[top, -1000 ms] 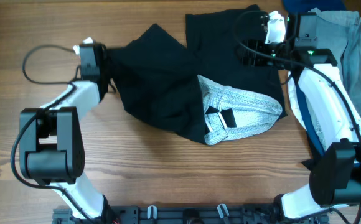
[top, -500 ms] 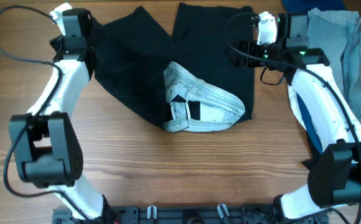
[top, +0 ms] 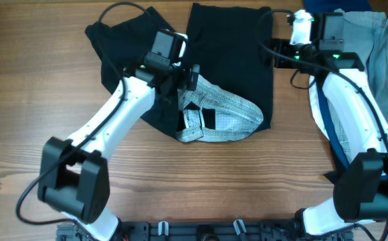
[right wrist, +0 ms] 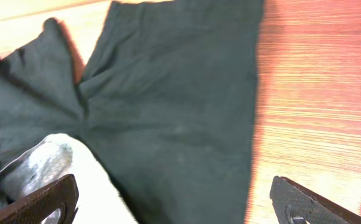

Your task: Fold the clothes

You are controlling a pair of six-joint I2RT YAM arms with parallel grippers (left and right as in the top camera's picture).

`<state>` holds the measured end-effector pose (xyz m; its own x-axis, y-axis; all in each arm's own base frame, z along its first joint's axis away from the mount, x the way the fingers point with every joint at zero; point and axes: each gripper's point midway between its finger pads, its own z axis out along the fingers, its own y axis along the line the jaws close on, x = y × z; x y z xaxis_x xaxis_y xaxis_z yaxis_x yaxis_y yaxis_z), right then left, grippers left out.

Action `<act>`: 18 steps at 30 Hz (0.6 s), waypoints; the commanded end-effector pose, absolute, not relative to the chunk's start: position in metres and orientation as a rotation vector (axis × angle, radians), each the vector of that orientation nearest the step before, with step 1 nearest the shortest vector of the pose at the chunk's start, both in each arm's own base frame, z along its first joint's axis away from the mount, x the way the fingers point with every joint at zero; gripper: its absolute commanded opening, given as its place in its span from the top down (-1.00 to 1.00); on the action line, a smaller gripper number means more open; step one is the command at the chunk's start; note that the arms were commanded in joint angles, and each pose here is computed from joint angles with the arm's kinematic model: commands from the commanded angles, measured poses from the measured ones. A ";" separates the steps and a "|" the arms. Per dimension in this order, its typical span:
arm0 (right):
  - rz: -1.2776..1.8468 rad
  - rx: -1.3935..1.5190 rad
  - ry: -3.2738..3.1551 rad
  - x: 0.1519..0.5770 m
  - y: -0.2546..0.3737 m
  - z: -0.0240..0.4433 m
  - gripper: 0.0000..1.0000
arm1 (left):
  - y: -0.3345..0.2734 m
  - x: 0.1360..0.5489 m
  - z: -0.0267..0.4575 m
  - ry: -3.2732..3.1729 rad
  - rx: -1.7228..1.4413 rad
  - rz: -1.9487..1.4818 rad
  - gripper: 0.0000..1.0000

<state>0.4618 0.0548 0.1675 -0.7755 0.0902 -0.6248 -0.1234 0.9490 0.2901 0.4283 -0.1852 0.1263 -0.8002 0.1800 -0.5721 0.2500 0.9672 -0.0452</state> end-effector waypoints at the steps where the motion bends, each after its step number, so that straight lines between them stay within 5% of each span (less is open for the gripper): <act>1: 0.379 0.046 2.434 0.464 0.036 0.161 -0.99 | -0.164 0.435 0.095 2.563 0.295 0.042 -0.99; 9: 0.378 0.046 2.433 0.464 0.036 0.161 -0.99 | -0.150 0.436 0.066 2.612 0.287 0.174 -0.90; 11: 0.378 0.045 2.435 0.464 0.036 0.161 -0.96 | -0.150 0.435 0.065 2.616 0.291 0.176 -0.42; 13: 0.377 0.042 2.439 0.463 0.036 0.160 -0.89 | -0.147 0.429 0.062 2.643 0.300 0.191 0.31; 14: 0.377 0.044 2.441 0.463 0.036 0.160 -0.89 | -0.144 0.424 0.060 2.663 0.303 0.208 0.83; 18: 0.380 0.050 2.454 0.460 0.036 0.158 -0.83 | -0.126 0.388 0.078 2.777 0.312 0.268 0.92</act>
<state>0.4624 0.0361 0.1656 -0.7767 0.1247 -0.6174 -0.0729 0.9558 0.2848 0.4019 -0.1378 0.0567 -0.9075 0.2625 -0.3278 0.2035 0.9577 0.2035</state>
